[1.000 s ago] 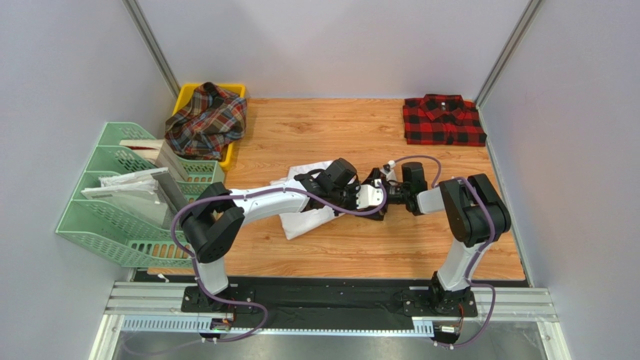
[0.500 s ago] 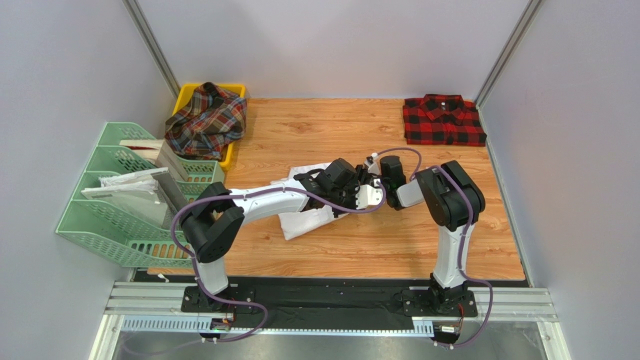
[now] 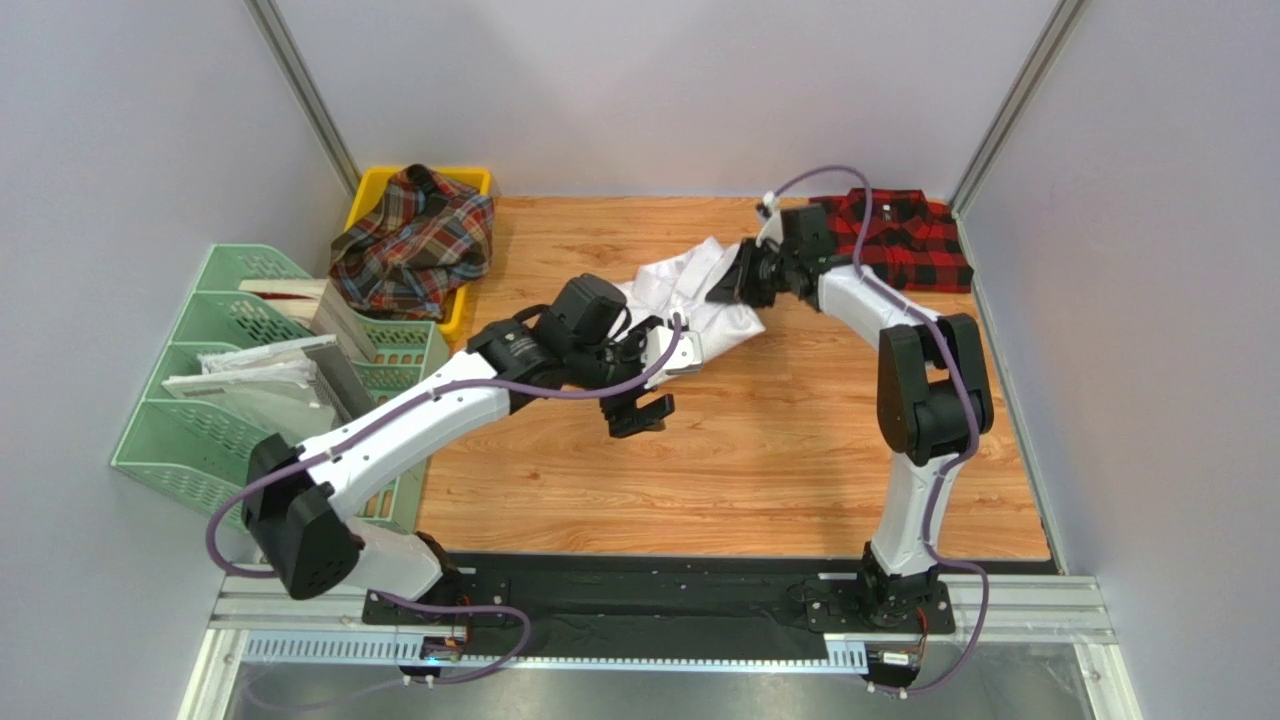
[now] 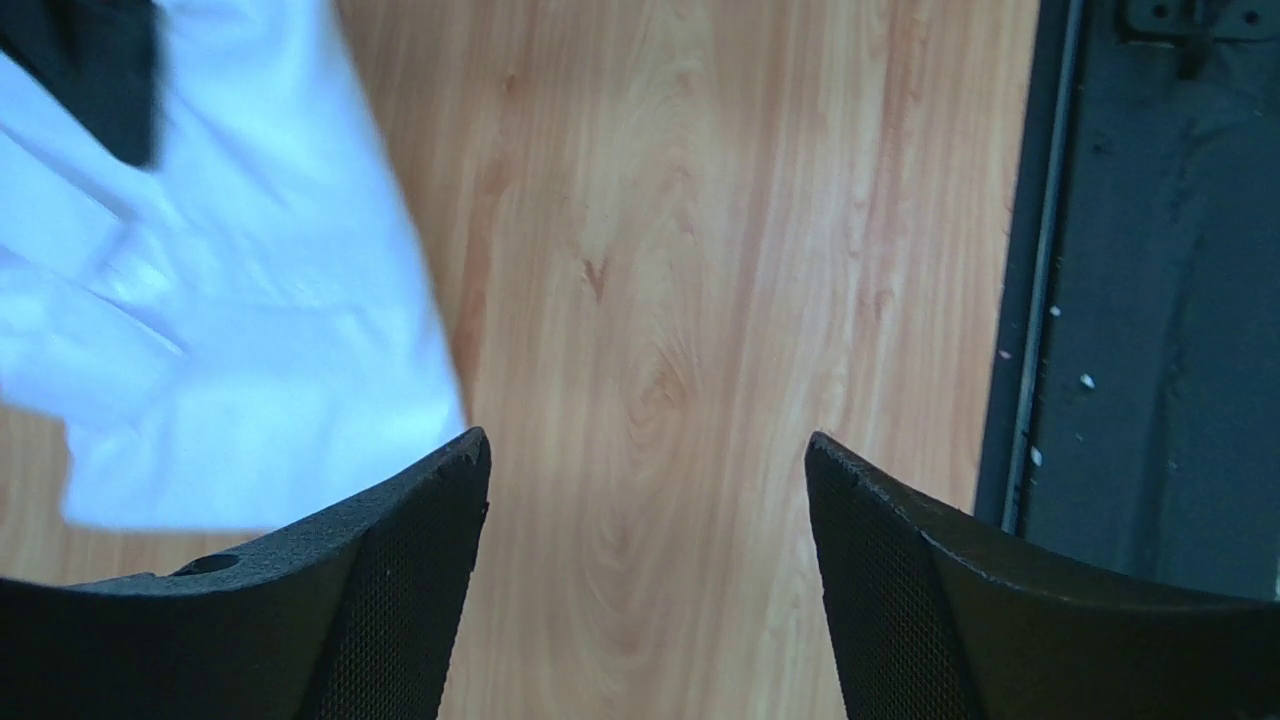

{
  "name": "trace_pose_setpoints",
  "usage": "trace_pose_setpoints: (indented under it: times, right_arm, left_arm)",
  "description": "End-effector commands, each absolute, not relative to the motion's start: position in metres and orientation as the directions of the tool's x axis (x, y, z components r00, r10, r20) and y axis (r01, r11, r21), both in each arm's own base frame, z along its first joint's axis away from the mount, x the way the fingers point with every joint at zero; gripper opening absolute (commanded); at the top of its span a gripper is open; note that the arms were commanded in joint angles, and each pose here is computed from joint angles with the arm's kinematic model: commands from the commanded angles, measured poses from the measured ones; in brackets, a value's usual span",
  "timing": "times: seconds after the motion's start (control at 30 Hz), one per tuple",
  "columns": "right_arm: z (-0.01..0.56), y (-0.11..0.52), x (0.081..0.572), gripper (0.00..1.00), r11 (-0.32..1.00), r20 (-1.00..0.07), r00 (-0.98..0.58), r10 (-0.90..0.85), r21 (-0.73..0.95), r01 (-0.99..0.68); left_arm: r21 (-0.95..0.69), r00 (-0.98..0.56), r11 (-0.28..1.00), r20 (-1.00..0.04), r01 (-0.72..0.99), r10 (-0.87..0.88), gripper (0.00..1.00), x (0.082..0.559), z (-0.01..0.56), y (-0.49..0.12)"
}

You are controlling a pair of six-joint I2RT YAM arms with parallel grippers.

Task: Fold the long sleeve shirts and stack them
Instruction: Neatly place the folded shirt to the corner

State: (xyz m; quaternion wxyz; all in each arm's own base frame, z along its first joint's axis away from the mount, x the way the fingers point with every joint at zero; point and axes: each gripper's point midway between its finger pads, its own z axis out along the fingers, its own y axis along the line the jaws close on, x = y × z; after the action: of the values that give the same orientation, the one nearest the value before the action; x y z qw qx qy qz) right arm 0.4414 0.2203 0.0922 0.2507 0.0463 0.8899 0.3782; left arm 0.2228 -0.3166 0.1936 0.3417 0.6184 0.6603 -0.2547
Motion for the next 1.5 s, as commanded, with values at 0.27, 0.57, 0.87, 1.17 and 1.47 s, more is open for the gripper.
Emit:
trace_pose_setpoints:
  times: [0.27,0.57,0.87,1.17,1.47]
  right_arm:
    - [0.135,0.086,0.564,0.00,0.903,-0.653,-0.726,-0.215,0.151,-0.403]
    - [0.187,0.033,0.584,0.00,0.892,-0.721,-0.583,-0.375,-0.111,-0.437]
    - [0.250,-0.015,0.591,0.00,0.920,-0.796,-0.489,-0.357,-0.209,-0.333]
    - [0.294,-0.025,0.597,0.00,0.930,-0.857,-0.391,-0.337,-0.237,-0.281]
    - [0.321,-0.035,0.593,0.00,0.929,-0.877,-0.339,-0.340,-0.258,-0.265]
  left_arm:
    - [-0.166,-0.274,0.218,-0.619,0.962,0.736,0.84,0.155,0.138,-0.252]
    - [-0.166,-0.285,0.232,-0.589,0.958,0.756,0.84,0.150,0.128,-0.242]
    - [-0.151,-0.282,0.240,-0.588,0.959,0.758,0.85,0.152,0.128,-0.239]
    - [-0.140,-0.279,0.244,-0.577,0.960,0.767,0.85,0.153,0.126,-0.237]
    - [-0.141,-0.279,0.242,-0.573,0.960,0.771,0.85,0.153,0.125,-0.236]
